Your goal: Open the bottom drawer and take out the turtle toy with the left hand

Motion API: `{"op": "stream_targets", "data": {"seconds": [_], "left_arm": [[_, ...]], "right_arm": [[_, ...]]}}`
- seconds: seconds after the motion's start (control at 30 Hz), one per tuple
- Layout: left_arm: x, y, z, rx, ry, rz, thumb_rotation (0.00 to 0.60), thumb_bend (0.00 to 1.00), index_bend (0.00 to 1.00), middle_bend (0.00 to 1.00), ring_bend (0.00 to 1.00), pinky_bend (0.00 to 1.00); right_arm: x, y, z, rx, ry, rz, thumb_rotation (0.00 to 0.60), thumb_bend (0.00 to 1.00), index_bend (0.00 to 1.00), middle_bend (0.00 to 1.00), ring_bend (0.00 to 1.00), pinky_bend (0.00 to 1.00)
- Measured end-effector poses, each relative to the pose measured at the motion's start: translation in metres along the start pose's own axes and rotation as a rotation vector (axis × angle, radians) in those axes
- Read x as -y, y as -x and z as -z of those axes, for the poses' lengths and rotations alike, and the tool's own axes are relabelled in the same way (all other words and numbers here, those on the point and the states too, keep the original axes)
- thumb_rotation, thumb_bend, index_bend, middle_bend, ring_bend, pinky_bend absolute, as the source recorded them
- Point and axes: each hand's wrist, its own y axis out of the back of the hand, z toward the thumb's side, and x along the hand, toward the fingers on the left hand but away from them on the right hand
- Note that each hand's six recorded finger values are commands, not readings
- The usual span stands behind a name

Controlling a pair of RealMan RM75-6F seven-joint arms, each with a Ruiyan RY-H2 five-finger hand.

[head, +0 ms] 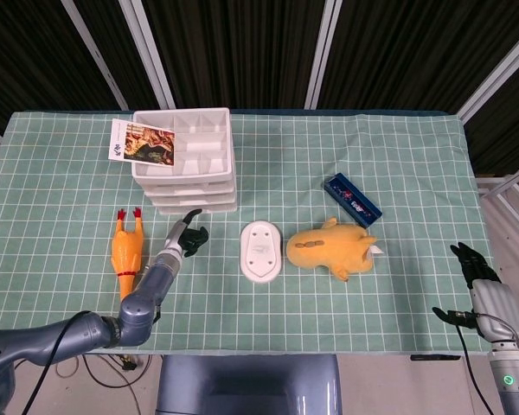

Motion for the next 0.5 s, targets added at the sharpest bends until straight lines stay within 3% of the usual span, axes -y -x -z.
{"op": "stream_targets", "data": {"seconds": [0.5], "left_arm": [[0.011,-0.015,-0.005,-0.001,0.024,0.008,0.600,0.70,0.07,0.89,0.93,1.00]], "right_arm": [[0.000,0.001,0.001,0.009,0.012,-0.007,0.600,0.12,0.00,0.00,0.00,0.19]]}}
